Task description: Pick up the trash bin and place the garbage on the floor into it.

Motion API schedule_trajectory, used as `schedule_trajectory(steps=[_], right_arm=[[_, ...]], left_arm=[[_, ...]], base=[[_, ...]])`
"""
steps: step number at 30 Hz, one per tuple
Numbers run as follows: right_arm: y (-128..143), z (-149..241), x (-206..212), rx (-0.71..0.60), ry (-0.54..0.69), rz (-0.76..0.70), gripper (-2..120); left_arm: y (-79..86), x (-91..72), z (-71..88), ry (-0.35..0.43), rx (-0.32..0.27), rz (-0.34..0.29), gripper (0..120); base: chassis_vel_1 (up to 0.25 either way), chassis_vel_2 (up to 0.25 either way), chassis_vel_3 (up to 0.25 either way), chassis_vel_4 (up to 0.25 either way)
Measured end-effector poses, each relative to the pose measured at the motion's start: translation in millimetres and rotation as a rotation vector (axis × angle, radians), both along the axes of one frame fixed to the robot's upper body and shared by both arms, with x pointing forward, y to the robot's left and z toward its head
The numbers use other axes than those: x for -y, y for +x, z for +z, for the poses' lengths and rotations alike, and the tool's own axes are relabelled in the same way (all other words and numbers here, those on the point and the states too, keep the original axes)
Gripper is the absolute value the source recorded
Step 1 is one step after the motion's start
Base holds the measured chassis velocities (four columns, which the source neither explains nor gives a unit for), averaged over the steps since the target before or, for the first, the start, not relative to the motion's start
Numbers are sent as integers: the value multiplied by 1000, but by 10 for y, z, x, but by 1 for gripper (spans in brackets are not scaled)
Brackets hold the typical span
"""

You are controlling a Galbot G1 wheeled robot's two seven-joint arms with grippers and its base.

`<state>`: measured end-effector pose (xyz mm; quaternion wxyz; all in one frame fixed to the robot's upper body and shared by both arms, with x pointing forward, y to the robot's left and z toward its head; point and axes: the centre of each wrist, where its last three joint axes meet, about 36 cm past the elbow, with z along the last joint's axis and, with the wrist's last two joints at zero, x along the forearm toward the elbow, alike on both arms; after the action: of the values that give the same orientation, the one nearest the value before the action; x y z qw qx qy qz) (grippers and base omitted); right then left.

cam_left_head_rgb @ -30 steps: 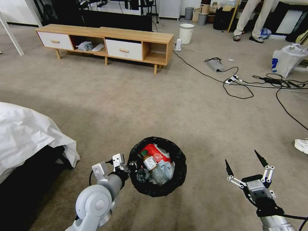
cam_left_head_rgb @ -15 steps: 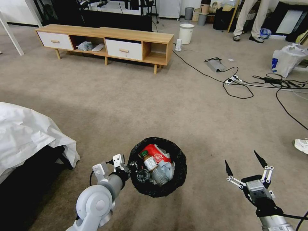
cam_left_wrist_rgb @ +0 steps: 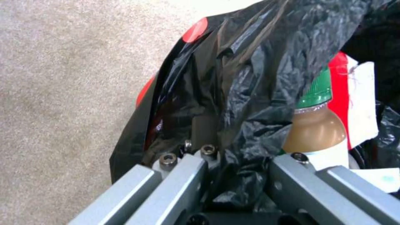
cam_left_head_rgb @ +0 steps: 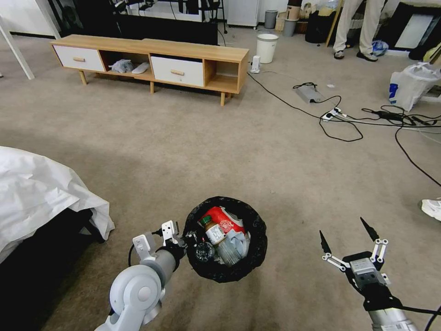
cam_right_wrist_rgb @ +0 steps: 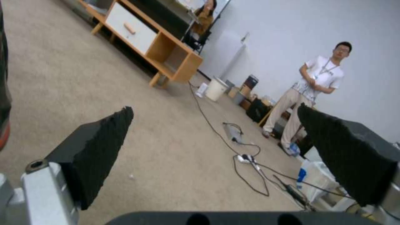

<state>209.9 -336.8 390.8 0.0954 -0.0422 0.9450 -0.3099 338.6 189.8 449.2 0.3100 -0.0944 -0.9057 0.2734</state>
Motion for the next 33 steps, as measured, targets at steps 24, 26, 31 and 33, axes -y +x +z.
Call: schedule_trajectory(steps=[24,26,31,33], right_arm=[[2,12,8,6,-11,1,100],[2,12,8,7,-11,1,100],[2,13,8,7,-11,1,100],[2,13,8,7,-11,1,100]], left_arm=[[15,-2,-10,0,-1,3,0],[17,-3,-9,0,-1,3,0],[26,-5,-6,1,2,4,0],[28,-5,-5,1,2,5,0]], base=[[0,0,0,0],[0,0,0,0],[0,0,0,0],[0,0,0,0]])
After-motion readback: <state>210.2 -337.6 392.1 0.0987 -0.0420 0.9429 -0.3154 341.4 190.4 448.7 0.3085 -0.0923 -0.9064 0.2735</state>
